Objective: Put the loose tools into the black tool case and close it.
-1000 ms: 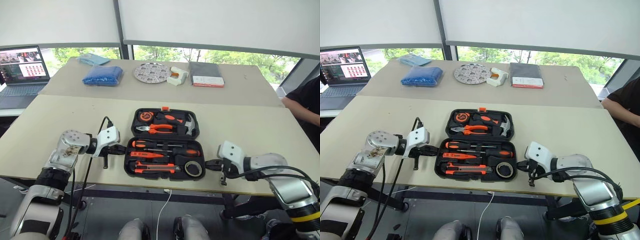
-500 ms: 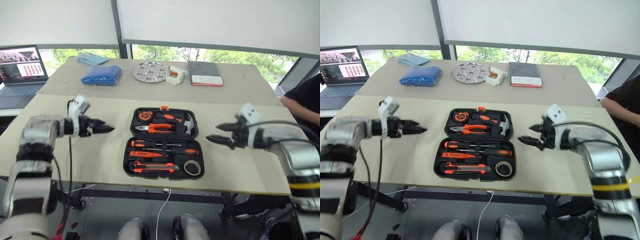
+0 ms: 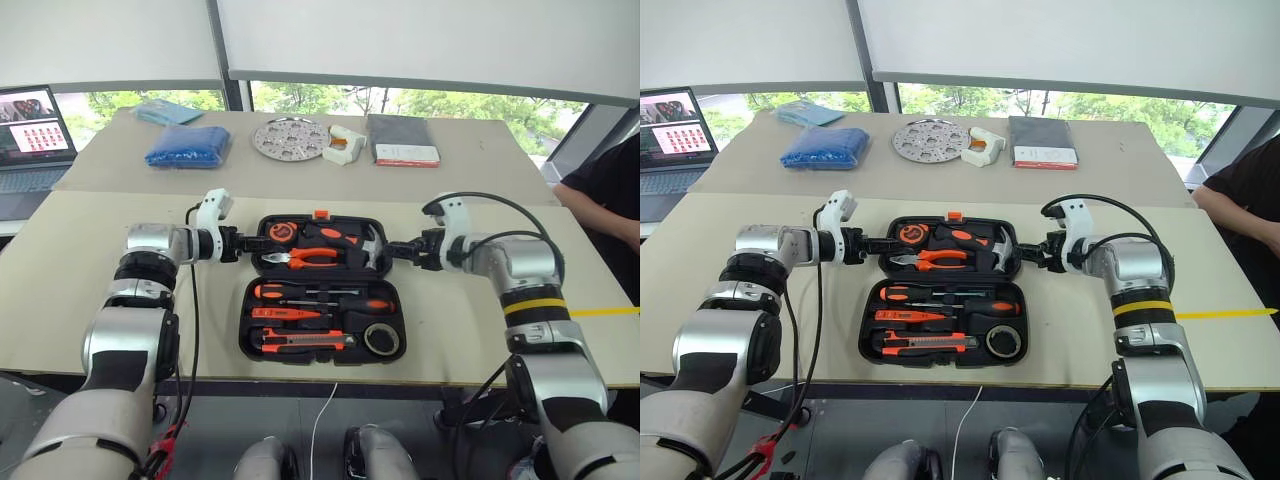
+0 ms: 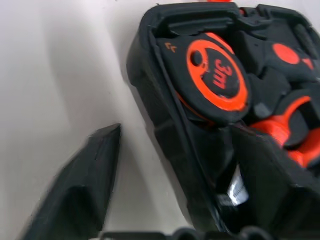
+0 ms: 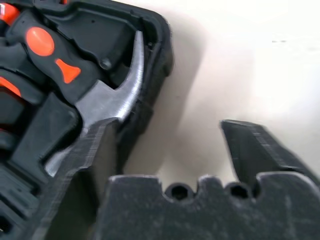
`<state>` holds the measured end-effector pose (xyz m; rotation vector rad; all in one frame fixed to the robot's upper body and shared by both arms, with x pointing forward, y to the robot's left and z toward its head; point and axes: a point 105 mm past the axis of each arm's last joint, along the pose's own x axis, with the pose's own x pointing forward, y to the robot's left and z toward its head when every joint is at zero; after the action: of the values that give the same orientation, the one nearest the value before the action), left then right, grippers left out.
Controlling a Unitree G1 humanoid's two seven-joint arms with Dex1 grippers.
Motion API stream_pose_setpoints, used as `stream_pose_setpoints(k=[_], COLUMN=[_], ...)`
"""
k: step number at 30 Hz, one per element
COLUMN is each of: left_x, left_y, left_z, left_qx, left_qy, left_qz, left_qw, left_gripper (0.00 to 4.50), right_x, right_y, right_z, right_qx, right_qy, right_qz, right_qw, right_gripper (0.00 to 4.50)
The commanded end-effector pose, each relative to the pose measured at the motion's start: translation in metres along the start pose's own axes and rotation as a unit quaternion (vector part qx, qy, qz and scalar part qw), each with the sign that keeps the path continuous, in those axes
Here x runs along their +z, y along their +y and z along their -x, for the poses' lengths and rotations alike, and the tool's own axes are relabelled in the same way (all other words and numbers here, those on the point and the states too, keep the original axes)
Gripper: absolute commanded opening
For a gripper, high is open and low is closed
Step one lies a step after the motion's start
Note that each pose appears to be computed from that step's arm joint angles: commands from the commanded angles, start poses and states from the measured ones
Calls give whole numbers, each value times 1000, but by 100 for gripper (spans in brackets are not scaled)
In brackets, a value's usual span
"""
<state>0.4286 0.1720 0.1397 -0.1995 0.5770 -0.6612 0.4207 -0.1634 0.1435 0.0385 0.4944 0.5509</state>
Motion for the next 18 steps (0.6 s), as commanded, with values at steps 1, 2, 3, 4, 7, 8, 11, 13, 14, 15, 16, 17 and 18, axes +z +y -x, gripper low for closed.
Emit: stream_pose_setpoints(k=[1, 2, 3, 4, 7, 8, 11, 13, 14, 15, 16, 17, 18], left_x=[7, 6, 5, 4, 1, 1, 0, 1, 3, 10, 14, 24, 30], left_y=[1, 1, 1, 2, 1, 1, 0, -2, -3, -7, -9, -14, -17], left_z=[3, 3, 3, 3, 3, 3, 2, 2, 2, 3, 3, 5, 6], left_qx=[5, 5, 4, 4, 1, -1, -6, -13, -18, -28, -34, -43, -48], left_qy=[-8, -7, -5, -3, 2, 3, 4, -1, -7, -27, -42, -70, -89], left_qz=[-8, -8, -8, -9, -10, -10, -10, -15, -21, -41, -55, -82, -99], left_qw=[1000, 1000, 1000, 1000, 1000, 1000, 1000, 1000, 1000, 998, 997, 993, 990], left_gripper=[178, 158, 124, 91, 0, 0, 0, 0, 0, 0, 0, 0, 0], right_x=[2, 1, 0, -1, -3, -4, -5, 1, 7, 16, 23, 33, 39], right_y=[-2, -2, -1, 0, 4, 5, 7, 9, 10, 12, 13, 15, 16], right_z=[-1, -2, -3, -4, -5, -6, -6, -4, -3, 0, 3, 7, 9], right_qx=[-12, -11, -9, -8, -2, 0, 6, 8, 9, 10, 11, 7, 3], right_qy=[-4, -3, -1, 1, 7, 9, 12, 3, -7, -26, -39, -61, -76], right_qz=[7, 7, 8, 8, 10, 13, 19, 26, 30, 43, 51, 70, 83], right_qw=[1000, 1000, 1000, 1000, 1000, 1000, 1000, 1000, 999, 999, 998, 996, 994], right_gripper=[209, 185, 147, 116, 14, 7, 7, 7, 7, 7, 7, 7, 7])
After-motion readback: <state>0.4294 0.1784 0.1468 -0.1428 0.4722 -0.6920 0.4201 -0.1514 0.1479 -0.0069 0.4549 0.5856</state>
